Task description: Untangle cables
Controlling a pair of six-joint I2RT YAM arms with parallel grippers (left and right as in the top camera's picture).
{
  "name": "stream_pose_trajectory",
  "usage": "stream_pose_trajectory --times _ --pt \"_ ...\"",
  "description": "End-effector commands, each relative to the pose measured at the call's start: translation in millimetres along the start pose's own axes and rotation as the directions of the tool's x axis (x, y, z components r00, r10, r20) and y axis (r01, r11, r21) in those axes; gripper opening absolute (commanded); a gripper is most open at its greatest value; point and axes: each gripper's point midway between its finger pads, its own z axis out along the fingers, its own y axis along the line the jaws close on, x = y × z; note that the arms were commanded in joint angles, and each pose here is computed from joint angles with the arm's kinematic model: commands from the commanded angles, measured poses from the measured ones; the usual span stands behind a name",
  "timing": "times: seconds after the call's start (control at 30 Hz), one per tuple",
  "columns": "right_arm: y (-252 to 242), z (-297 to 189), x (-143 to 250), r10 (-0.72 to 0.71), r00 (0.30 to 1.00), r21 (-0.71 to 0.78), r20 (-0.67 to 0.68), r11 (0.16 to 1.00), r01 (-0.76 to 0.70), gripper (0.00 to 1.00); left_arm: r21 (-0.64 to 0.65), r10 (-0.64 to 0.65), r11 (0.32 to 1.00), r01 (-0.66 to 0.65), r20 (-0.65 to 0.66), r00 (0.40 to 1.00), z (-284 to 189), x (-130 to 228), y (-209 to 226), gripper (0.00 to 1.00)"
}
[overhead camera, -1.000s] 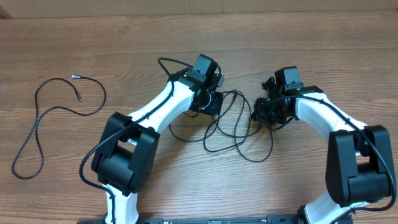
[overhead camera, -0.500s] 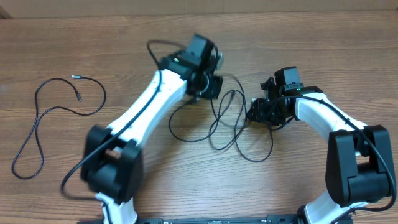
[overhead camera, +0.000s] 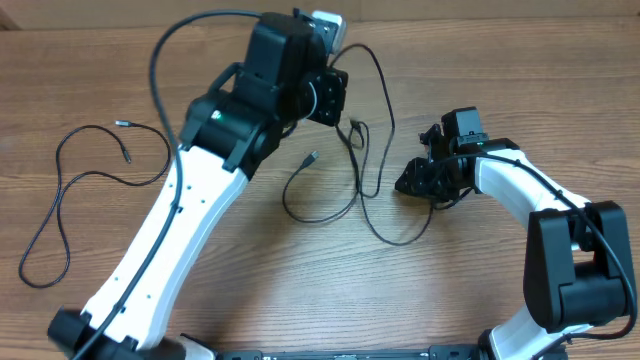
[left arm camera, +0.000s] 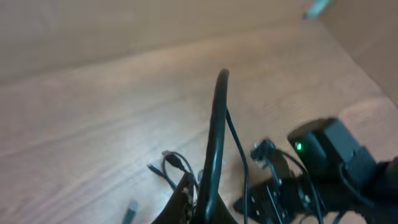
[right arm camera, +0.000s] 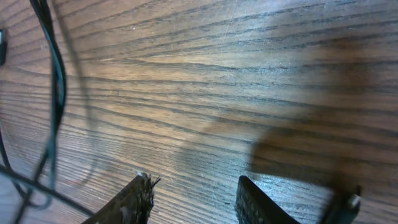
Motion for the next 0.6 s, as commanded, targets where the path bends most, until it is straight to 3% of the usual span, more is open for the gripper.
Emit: stream_pose_trajectory --times 0.0,0.13,0.17,0.3,0.5,0.57 --pt "0 2 3 0.004 1.0 -0.007 -0.009 1.0 -0.004 0.42 -0.097 0.041 0.995 -0.022 0.196 0.98 -55 -44 7 0.04" --pt "2 2 6 0.008 1.0 -0.02 -0.023 1.0 -0.009 0.47 -0.169 0.054 0.986 0.0 0.315 0.948 -91 -66 14 0.04" --pt "9 1 10 0.011 0.999 -0.063 -0.044 0.998 -0.013 0.53 -0.202 0.059 0.979 0.016 0.359 0.931 -106 -74 19 0.04" --pt "35 -3 19 -0.051 0.996 -0.217 -0.079 0.976 0.033 0.58 -0.25 0.065 0.967 0.05 0.432 0.9 -130 -87 25 0.04" --pt "84 -24 32 -0.247 0.968 -0.523 -0.037 0.83 0.192 0.64 -0.296 0.071 0.952 0.078 0.462 0.884 -140 -92 33 0.04" --pt "90 -27 29 -0.252 0.968 -0.553 -0.019 0.809 0.2 0.64 -0.305 0.072 0.949 0.083 0.463 0.883 -140 -92 35 0.04"
